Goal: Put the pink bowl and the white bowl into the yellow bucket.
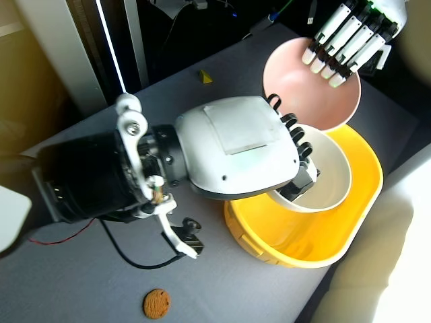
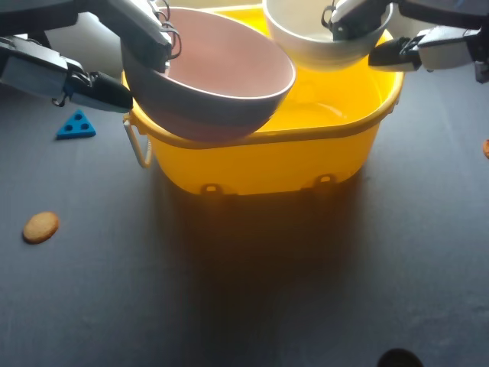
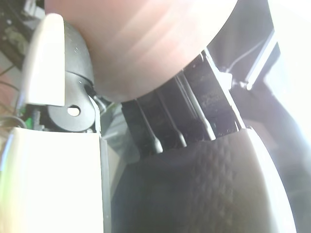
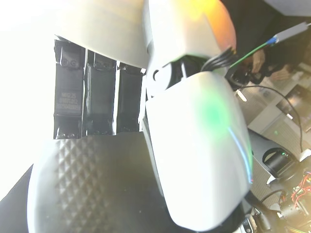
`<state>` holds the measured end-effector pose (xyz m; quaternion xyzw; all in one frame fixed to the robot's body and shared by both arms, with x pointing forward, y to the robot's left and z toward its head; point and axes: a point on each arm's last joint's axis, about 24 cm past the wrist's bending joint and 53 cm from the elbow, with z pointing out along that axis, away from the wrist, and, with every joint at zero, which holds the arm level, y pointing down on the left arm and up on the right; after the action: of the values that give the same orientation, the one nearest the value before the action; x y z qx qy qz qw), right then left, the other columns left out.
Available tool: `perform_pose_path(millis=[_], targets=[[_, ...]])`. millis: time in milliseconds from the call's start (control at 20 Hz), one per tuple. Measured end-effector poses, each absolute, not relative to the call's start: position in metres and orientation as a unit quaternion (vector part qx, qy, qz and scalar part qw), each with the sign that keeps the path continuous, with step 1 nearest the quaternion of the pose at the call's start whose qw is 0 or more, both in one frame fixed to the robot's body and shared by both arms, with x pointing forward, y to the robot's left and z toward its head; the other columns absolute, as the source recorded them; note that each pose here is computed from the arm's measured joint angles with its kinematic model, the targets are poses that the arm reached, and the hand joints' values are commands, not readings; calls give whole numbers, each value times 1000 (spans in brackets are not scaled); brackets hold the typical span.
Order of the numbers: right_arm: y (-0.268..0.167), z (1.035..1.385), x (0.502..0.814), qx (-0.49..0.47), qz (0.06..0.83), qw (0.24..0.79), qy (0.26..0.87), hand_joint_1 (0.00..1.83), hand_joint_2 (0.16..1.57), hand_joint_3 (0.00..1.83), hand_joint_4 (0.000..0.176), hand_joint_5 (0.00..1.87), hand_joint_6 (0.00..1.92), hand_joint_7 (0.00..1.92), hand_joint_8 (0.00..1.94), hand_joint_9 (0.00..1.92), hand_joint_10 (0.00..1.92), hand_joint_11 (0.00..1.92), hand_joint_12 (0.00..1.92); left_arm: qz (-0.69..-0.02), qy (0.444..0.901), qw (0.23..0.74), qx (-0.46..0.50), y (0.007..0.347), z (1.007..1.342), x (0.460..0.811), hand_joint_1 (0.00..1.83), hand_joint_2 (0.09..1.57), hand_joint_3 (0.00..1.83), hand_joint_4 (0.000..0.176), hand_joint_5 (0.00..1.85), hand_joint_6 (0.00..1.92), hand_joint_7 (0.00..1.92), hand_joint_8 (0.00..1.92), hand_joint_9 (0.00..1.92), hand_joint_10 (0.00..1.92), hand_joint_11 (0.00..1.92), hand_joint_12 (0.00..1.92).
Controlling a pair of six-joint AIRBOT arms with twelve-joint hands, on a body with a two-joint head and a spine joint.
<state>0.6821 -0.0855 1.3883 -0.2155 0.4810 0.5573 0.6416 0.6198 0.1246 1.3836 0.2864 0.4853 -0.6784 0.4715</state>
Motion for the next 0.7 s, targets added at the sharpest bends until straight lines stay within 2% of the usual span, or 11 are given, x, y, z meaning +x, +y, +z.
perform_pose_path(millis=[100, 200, 250, 300, 350, 400, 500, 550, 600, 700], targets=[[-90, 1382, 692, -200, 552, 642, 494, 1389, 1061, 1, 0, 998, 968, 1093, 697, 1080, 927, 934, 1030, -673, 489, 475, 286, 121, 1382, 628, 1386, 1078, 1, 0, 896, 1024, 1044, 801, 1114, 922, 1020, 831], [-91, 1379, 694, -195, 553, 640, 497, 1388, 1062, 1, 0, 1001, 967, 1086, 706, 1072, 937, 932, 1032, -673, 487, 479, 284, 117, 1382, 635, 1386, 1074, 0, 0, 931, 1001, 1046, 800, 1105, 915, 1009, 815], [-91, 1377, 694, -196, 553, 639, 498, 1394, 1047, 0, 0, 1010, 942, 1146, 618, 1123, 858, 976, 1000, -672, 487, 479, 284, 115, 1382, 638, 1389, 1065, 0, 0, 976, 898, 1059, 782, 1112, 937, 1029, 822], [-90, 1374, 694, -197, 552, 637, 501, 1392, 1051, 0, 0, 1001, 967, 1129, 640, 1117, 869, 957, 1021, -670, 489, 481, 285, 111, 1381, 643, 1392, 1053, 2, 0, 1013, 853, 1081, 759, 1120, 902, 1033, 813], [-90, 1372, 694, -196, 552, 636, 503, 1390, 1057, 2, 0, 997, 965, 1109, 673, 1089, 924, 929, 1060, -666, 491, 483, 285, 111, 1380, 647, 1392, 1054, 2, 0, 1012, 855, 1082, 754, 1115, 916, 1028, 814], [-90, 1372, 694, -196, 551, 636, 503, 1393, 1050, 0, 0, 1003, 957, 1136, 636, 1111, 883, 944, 1061, -664, 492, 486, 283, 111, 1379, 652, 1389, 1062, 0, 0, 1000, 887, 1062, 775, 1098, 940, 996, 826], [-90, 1372, 694, -196, 552, 636, 502, 1390, 1058, 3, 0, 997, 978, 1110, 685, 1073, 925, 919, 1057, -656, 497, 496, 278, 111, 1378, 663, 1389, 1062, 0, 0, 1019, 839, 1059, 776, 1090, 974, 977, 894], [-91, 1371, 694, -196, 553, 636, 502, 1390, 1058, 0, 0, 1002, 964, 1107, 682, 1086, 917, 926, 1044, -653, 498, 499, 276, 111, 1378, 667, 1394, 1043, 0, 0, 1092, 675, 1104, 738, 1115, 948, 1008, 917], [-90, 1370, 695, -196, 552, 635, 503, 1391, 1053, 0, 0, 1023, 928, 1112, 667, 1094, 912, 932, 1045, -650, 501, 501, 276, 110, 1377, 672, 1392, 1050, 3, 0, 1032, 798, 1086, 746, 1119, 931, 989, 928], [-88, 1369, 694, -199, 554, 633, 503, 1390, 1056, 0, 0, 1009, 951, 1092, 690, 1105, 897, 938, 1031, -642, 506, 508, 273, 110, 1375, 681, 1391, 1054, 2, 0, 993, 881, 1091, 730, 1125, 911, 1000, 912]])
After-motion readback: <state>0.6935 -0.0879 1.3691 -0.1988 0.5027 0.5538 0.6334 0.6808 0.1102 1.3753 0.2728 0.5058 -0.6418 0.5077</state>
